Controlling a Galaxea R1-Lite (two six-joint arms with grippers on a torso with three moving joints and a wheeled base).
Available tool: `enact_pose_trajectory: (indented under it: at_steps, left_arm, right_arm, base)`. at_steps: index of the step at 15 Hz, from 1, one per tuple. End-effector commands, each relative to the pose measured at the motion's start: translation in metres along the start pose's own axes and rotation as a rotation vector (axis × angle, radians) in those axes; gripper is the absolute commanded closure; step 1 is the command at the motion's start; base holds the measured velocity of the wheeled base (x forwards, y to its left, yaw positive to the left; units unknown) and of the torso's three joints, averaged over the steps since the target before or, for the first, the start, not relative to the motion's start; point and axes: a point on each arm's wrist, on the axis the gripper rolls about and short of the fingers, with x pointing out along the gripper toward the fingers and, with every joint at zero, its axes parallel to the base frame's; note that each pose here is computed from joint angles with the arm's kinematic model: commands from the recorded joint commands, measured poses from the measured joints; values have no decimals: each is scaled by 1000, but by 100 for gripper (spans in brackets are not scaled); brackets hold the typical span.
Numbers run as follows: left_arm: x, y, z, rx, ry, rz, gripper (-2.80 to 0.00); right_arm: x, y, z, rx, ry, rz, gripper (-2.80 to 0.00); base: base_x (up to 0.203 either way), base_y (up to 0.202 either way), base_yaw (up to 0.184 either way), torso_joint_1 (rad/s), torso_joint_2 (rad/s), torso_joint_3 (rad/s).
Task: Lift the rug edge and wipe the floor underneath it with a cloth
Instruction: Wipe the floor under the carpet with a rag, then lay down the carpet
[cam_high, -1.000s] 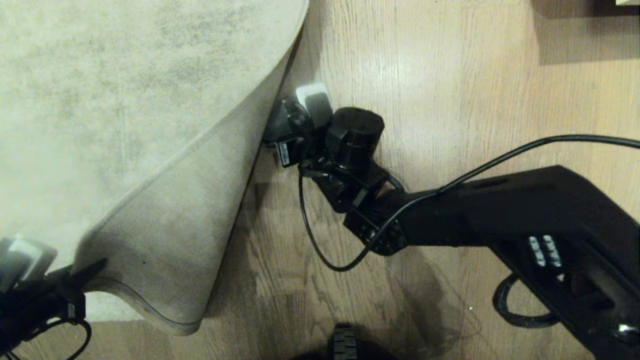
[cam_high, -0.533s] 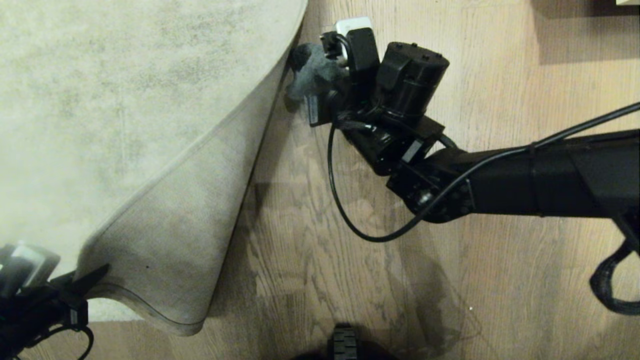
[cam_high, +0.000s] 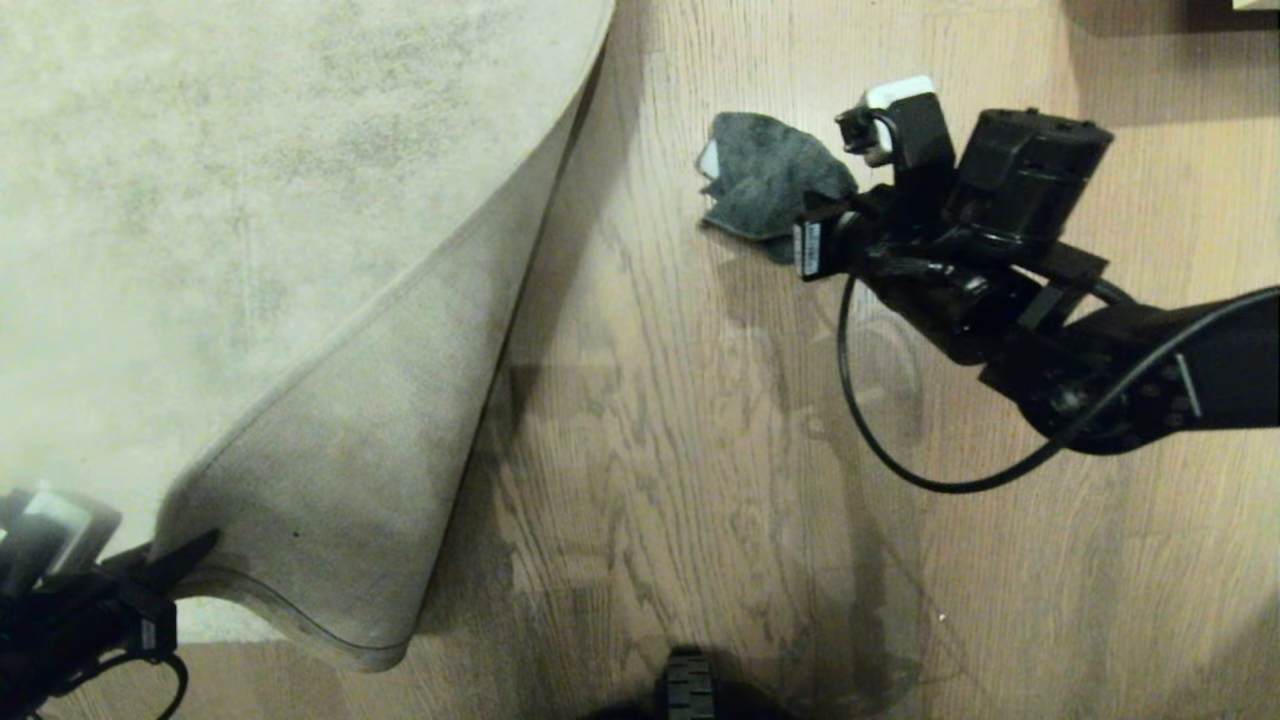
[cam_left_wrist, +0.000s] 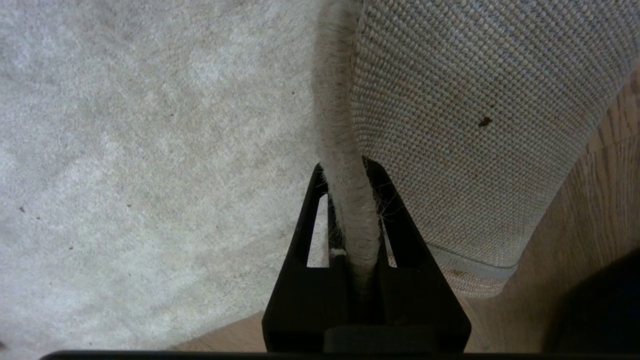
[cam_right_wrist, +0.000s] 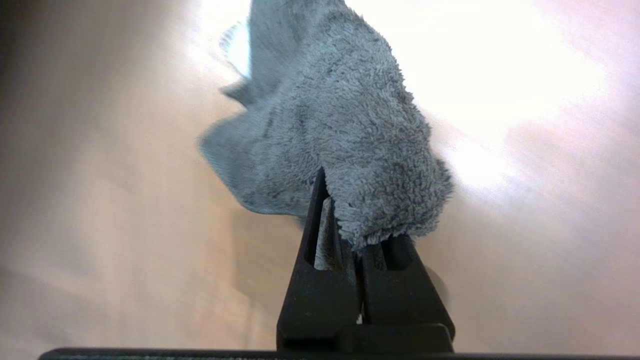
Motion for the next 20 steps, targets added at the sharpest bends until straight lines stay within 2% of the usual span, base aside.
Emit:
enact_pose_trajectory:
  at_steps: [1, 5, 7, 12, 15, 20]
  left_arm:
    - [0, 0, 0, 6, -4, 0, 0]
    - [1, 0, 0, 6, -5, -2, 0]
    - [1, -1, 0, 7, -6, -9, 0]
    - [3, -3, 2, 12, -12, -24, 0]
    - [4, -4, 2, 13, -13, -27, 0]
    - [4, -4, 2, 14, -15, -27, 0]
  right_arm:
    - [-26, -55, -1, -22, 29, -126, 0]
    - [-67, -127, -20, -37, 115, -331, 0]
    - [-101, -144, -26, -34, 148, -402, 0]
    - [-200, -142, -37, -8, 163, -482, 0]
    - [-255, -133, -60, -14, 205, -526, 0]
    - [-330, -110, -89, -22, 257, -529, 0]
  base:
    - [0, 0, 0, 0, 0, 0]
    - [0, 0, 0, 0, 0, 0]
    - [0, 0, 0, 0, 0, 0]
    - [0, 0, 0, 0, 0, 0]
    - [0, 0, 0, 0, 0, 0]
    - [0, 0, 0, 0, 0, 0]
